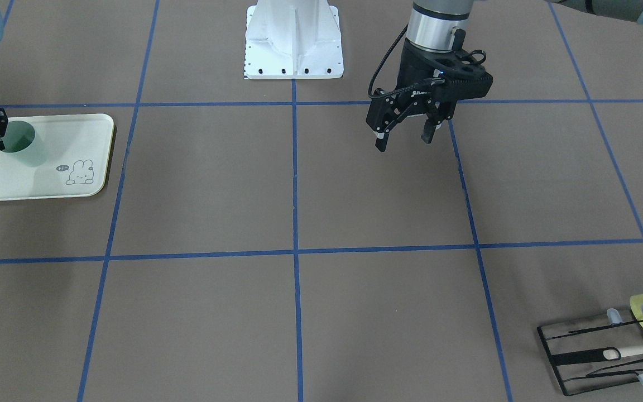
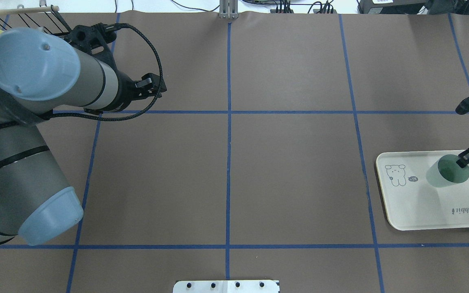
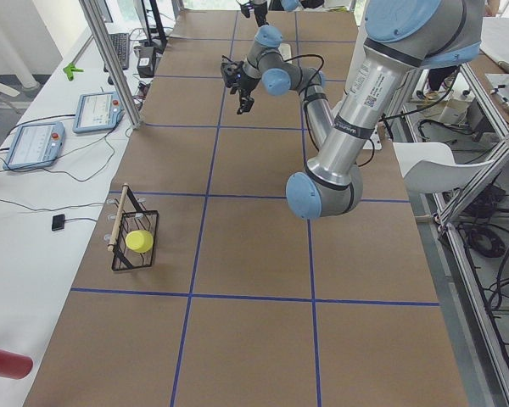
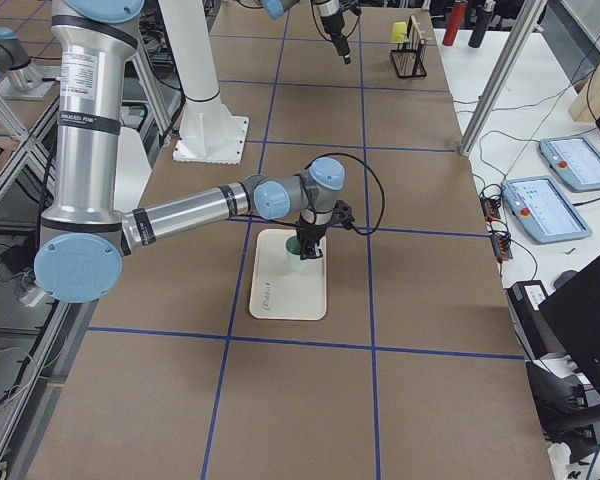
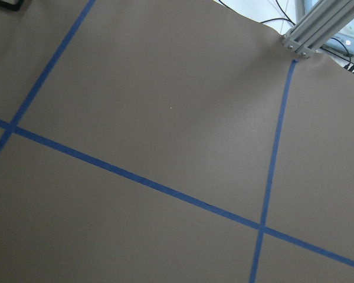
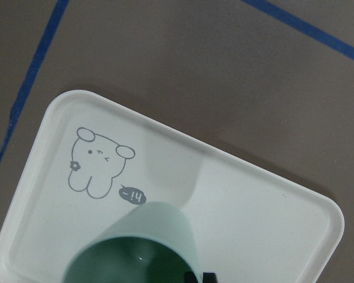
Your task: Left arm grabs green cup and hands to right arm on tray
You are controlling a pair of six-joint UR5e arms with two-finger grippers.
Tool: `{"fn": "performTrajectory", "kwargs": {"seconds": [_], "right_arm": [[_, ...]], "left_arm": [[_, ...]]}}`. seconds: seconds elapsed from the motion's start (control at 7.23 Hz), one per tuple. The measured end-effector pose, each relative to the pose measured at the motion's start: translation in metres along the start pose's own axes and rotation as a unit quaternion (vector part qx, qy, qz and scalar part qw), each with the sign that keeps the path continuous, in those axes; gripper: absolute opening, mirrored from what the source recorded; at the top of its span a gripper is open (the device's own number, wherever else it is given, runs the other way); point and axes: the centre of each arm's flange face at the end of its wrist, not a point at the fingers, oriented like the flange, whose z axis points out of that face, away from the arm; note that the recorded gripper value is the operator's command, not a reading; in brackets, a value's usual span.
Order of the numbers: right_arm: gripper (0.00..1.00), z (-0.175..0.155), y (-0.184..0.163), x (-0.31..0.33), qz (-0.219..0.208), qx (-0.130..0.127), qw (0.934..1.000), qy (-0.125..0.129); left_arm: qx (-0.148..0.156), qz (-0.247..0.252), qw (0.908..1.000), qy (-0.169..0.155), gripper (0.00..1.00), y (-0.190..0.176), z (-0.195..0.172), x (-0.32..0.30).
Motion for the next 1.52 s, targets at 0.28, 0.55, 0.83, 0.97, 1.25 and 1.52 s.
{"fn": "performTrajectory", "kwargs": {"seconds": [0.28, 0.55, 0.83, 0.97, 1.25, 1.52], "right_arm": [[0.0, 0.02, 0.003, 0.003, 0.0, -0.021, 0.9998, 0.0], [0.98, 0.031, 0.003, 0.001, -0.006, -0.032, 0.9995, 0.0], [1.0, 0.035, 0.0, -0.001, -0.009, -0.035, 0.9993, 0.0], [1.0, 0.032, -0.001, -0.003, -0.012, -0.032, 0.9994, -0.001], [1.0, 0.009, -0.002, -0.007, -0.014, -0.01, 0.9998, -0.004], [1.0, -0.033, 0.005, 0.001, 0.002, 0.029, 0.9994, -0.017]], "left_arm": [[0.002, 0.028, 0.9993, -0.025, 1.0, -0.008, 0.004, -0.017], [0.005, 0.035, 0.9987, -0.037, 1.0, -0.015, 0.007, -0.031], [0.008, 0.036, 0.9984, -0.043, 1.0, -0.019, 0.005, -0.044], [0.01, 0.043, 0.998, -0.045, 1.0, -0.024, 0.002, -0.051], [0.014, 0.071, 0.9956, -0.059, 1.0, -0.036, -0.003, -0.075], [0.003, 0.088, 0.9938, -0.069, 1.0, -0.051, -0.006, -0.099]]}}
